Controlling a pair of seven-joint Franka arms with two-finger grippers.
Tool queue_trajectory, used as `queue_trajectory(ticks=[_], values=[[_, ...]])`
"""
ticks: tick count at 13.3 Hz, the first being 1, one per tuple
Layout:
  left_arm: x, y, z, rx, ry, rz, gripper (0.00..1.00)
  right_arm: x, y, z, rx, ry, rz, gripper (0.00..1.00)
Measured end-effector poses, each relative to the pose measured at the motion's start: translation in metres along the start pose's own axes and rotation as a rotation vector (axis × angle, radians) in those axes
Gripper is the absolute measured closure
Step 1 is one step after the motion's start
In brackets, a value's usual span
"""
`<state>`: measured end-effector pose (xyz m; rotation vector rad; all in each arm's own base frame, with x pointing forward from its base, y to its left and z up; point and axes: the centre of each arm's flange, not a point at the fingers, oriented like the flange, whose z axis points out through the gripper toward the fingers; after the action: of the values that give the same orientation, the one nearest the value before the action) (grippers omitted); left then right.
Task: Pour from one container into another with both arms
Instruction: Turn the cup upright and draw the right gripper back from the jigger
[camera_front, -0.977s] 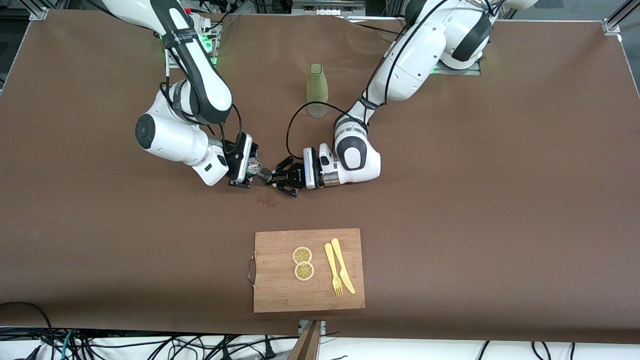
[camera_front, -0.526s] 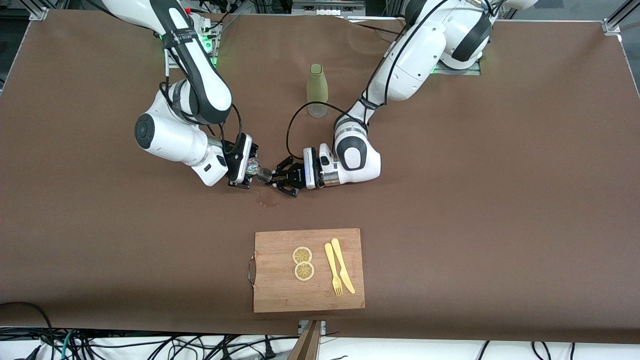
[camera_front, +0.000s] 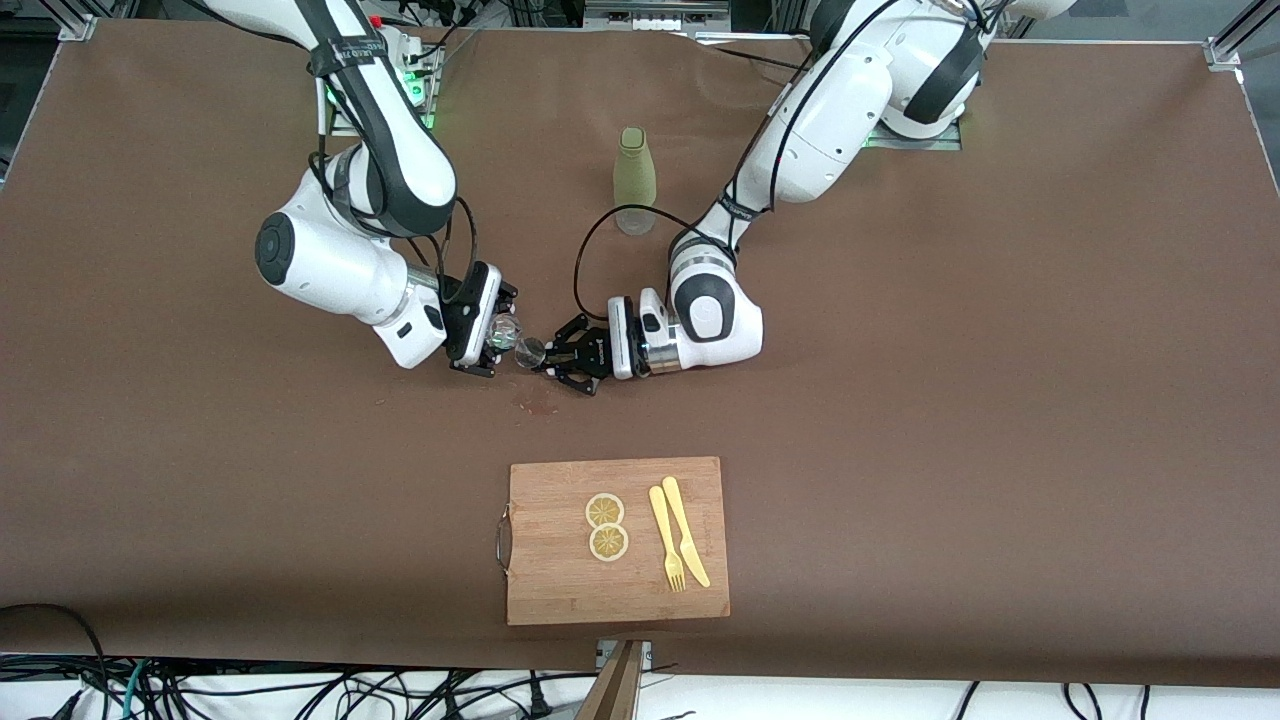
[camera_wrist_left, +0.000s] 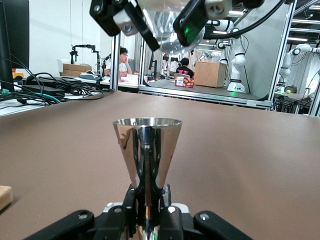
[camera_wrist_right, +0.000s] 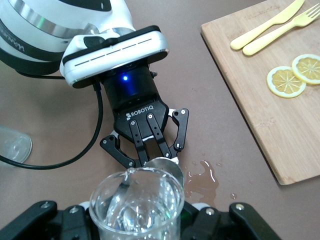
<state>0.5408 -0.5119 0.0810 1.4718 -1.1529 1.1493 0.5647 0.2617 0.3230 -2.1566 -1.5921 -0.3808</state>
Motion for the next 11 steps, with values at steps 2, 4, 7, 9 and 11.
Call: queue_trajectory(ticks=[2,4,7,9,11], values=[[0.001,-0.002,-0.001,0.003,0.001,0.001,0.79,0.003,-0.001,-0.006,-0.005,0.010,0.028,0.72],[0.002,-0.003,-0.002,0.005,0.003,0.002,0.79,0.008,-0.003,-0.014,-0.013,0.023,0.046,0.72],[0.008,-0.009,-0.006,0.014,0.009,0.006,0.79,0.019,-0.007,-0.034,-0.032,0.053,0.068,0.72],[0.014,-0.013,-0.008,0.020,0.014,0.010,0.79,0.024,-0.009,-0.050,-0.040,0.074,0.079,0.72],[0.020,-0.015,-0.013,0.026,0.015,0.012,0.79,0.022,-0.006,-0.066,-0.026,0.101,0.103,0.71]])
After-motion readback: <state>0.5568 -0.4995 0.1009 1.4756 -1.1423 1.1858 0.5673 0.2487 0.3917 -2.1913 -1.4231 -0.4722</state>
